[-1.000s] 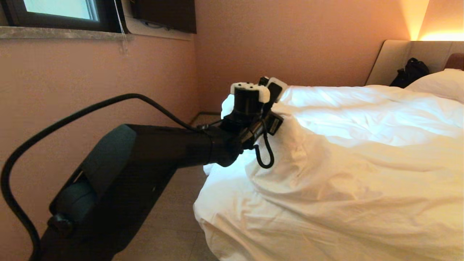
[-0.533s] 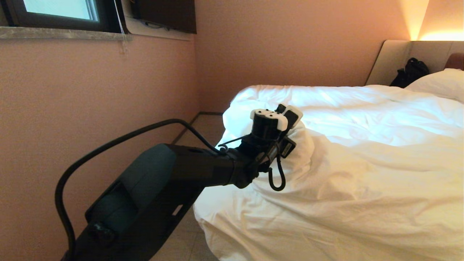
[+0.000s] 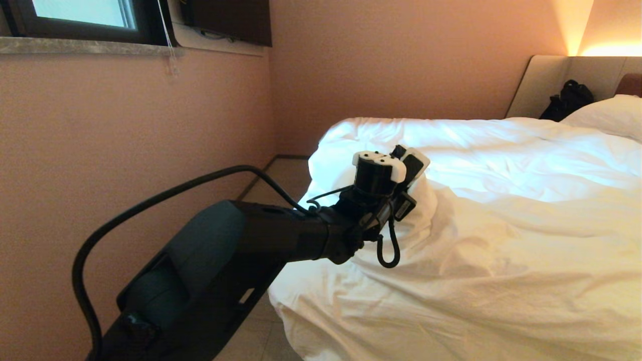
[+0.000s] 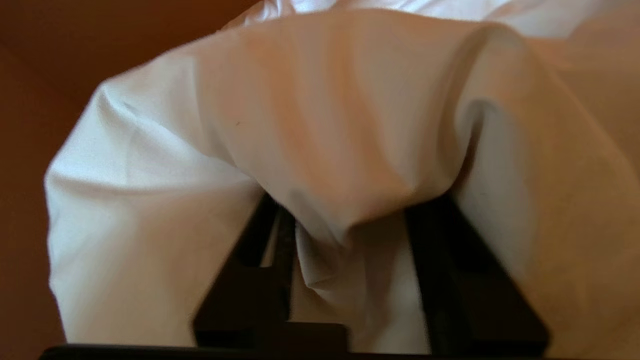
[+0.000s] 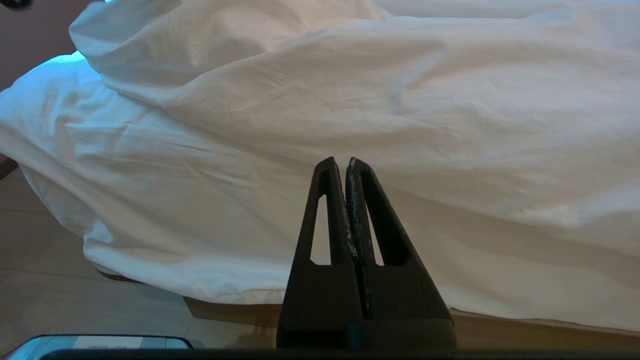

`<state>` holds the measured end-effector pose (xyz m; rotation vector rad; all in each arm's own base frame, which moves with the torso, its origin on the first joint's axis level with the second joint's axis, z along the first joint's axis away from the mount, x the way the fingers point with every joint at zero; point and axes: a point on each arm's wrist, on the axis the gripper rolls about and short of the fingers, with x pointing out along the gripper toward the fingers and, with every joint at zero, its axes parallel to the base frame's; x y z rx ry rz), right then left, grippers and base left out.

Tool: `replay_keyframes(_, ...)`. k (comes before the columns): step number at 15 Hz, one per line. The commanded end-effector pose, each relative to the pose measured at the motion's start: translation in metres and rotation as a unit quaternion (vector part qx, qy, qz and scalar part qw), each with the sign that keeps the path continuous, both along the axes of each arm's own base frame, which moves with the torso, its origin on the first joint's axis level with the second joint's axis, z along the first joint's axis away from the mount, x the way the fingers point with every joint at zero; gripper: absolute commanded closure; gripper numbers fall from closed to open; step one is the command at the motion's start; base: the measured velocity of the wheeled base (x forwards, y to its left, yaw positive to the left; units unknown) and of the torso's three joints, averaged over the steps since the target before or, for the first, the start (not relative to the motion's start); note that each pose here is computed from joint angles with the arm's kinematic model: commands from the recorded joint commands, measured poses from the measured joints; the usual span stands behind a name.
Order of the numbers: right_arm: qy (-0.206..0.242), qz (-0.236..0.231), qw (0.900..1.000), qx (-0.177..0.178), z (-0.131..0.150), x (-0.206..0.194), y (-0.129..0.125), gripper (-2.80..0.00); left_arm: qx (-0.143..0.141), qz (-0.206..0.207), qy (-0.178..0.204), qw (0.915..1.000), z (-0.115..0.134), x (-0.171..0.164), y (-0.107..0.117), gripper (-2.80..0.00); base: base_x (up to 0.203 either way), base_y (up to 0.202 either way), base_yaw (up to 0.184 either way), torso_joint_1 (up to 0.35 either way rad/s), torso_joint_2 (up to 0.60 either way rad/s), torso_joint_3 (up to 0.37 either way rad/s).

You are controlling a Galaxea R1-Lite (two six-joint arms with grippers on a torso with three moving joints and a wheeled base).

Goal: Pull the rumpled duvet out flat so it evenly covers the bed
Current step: Flatten the corners of the folded blanket

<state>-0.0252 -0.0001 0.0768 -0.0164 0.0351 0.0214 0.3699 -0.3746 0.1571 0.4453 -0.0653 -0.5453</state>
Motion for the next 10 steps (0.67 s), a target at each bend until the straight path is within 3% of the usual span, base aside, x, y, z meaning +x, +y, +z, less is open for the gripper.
replay_keyframes(1,0.001,0.000,1.000,-0.001,0.000,0.000,0.000,0.00,-0.016,0.003,-0.013,0.9998,0.021,-0.005,0.005,-2.80,0.000,0.000,0.000,0.000,0.00,0.000)
replay_keyframes(7,0.001,0.000,1.000,0.000,0.000,0.000,0.000,0.00,-0.023,0.003,-0.010,0.9997,0.042,-0.020,0.020,-2.80,0.000,0.000,0.000,0.000,0.00,0.000)
replay_keyframes(10,0.001,0.000,1.000,0.000,0.000,0.000,0.000,0.00,-0.058,0.016,-0.017,0.9981,0.076,-0.037,0.039,-2.80,0.000,0.000,0.000,0.000,0.00,0.000)
